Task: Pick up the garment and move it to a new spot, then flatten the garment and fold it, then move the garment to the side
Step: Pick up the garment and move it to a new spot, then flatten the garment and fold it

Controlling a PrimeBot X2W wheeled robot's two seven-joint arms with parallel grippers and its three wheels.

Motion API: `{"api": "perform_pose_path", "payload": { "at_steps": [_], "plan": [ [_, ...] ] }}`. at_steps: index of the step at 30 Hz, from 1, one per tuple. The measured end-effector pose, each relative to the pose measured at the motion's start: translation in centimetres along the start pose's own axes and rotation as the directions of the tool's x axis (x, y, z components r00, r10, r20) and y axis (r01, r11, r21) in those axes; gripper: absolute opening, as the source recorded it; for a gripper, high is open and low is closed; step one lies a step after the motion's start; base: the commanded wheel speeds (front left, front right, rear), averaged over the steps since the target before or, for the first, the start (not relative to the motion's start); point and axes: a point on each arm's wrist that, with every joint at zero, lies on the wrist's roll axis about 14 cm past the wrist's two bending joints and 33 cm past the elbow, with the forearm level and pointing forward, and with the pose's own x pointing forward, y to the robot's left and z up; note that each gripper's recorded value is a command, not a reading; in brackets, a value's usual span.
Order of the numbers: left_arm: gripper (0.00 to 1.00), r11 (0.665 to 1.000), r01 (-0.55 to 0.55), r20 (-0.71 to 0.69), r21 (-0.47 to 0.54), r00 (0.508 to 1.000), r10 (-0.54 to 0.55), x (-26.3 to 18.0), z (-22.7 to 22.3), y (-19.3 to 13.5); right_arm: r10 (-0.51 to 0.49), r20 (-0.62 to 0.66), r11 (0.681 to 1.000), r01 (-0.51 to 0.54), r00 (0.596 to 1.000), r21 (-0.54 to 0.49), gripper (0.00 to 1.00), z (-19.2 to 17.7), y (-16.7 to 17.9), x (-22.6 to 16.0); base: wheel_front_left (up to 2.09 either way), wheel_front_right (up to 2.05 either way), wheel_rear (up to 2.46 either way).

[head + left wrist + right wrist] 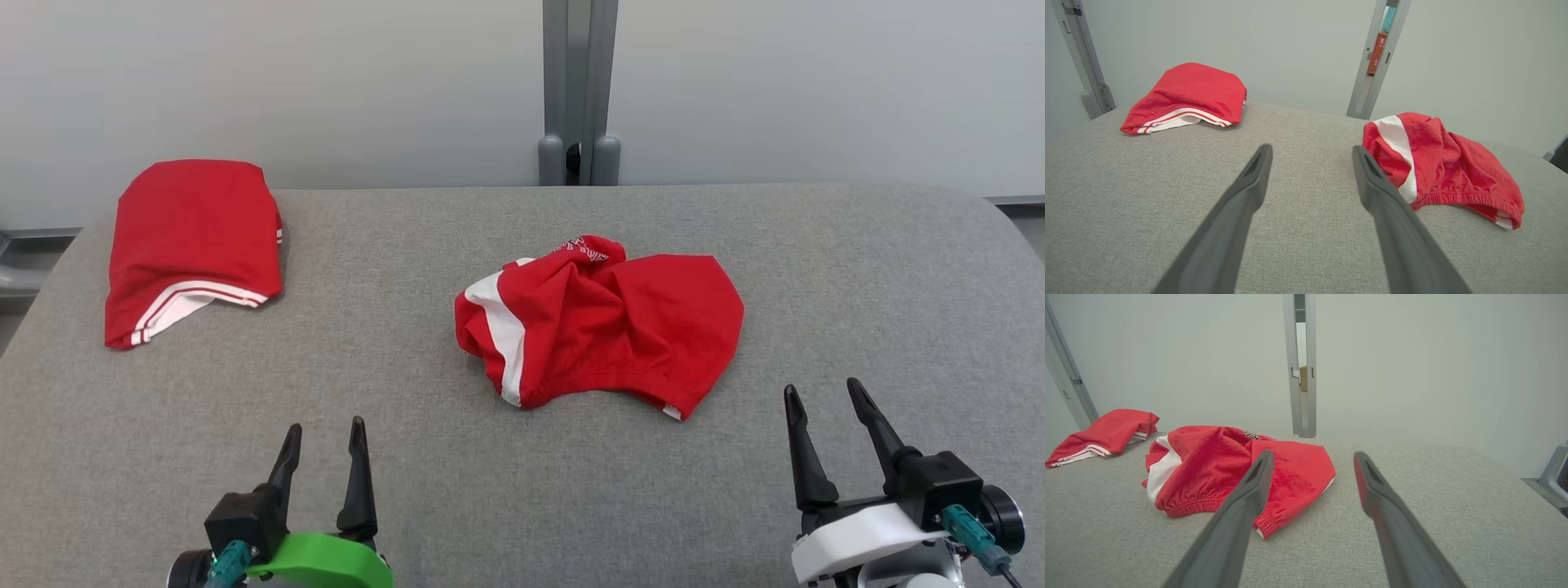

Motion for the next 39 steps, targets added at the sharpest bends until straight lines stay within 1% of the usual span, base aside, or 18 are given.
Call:
{"api": "perform_pose_path", "payload": {
  "at_steps": [23,26,31,35,39],
  "plan": [
    [1.0,1.0,0.01,-0.037,-0.005,0.999,-0.01,0.2,-1.4,-0.3,-0.018,-0.041,1.0,0.018,0.999,-0.002,1.0,-1.3,-0.6,-0.1,0.0,0.0,0.0],
    [1.0,0.999,0.052,-0.051,-0.005,0.997,-0.052,0.5,-1.8,-1.5,-0.018,-0.042,1.0,0.018,0.999,-0.001,1.0,-1.3,-0.6,0.1,0.0,0.0,0.0],
    [1.0,0.987,0.158,-0.05,-0.011,0.986,-0.159,2.4,-1.5,-4.7,-0.026,-0.049,1.0,0.026,0.998,-0.004,1.0,-1.6,-0.9,0.2,0.0,0.0,0.0],
    [1.0,0.972,0.234,-0.05,0.005,0.971,-0.234,5.1,-0.8,-6.9,-0.032,-0.046,0.999,0.032,0.998,-0.01,1.0,-1.5,-1.2,0.7,0.0,0.0,0.0],
    [1.0,0.954,0.299,-0.098,0.03,0.951,-0.294,8.2,-1.0,-8.6,-0.051,-0.049,0.999,0.05,0.998,-0.017,1.0,-1.6,-1.9,1.2,0.0,0.0,0.0]
  ]
}}
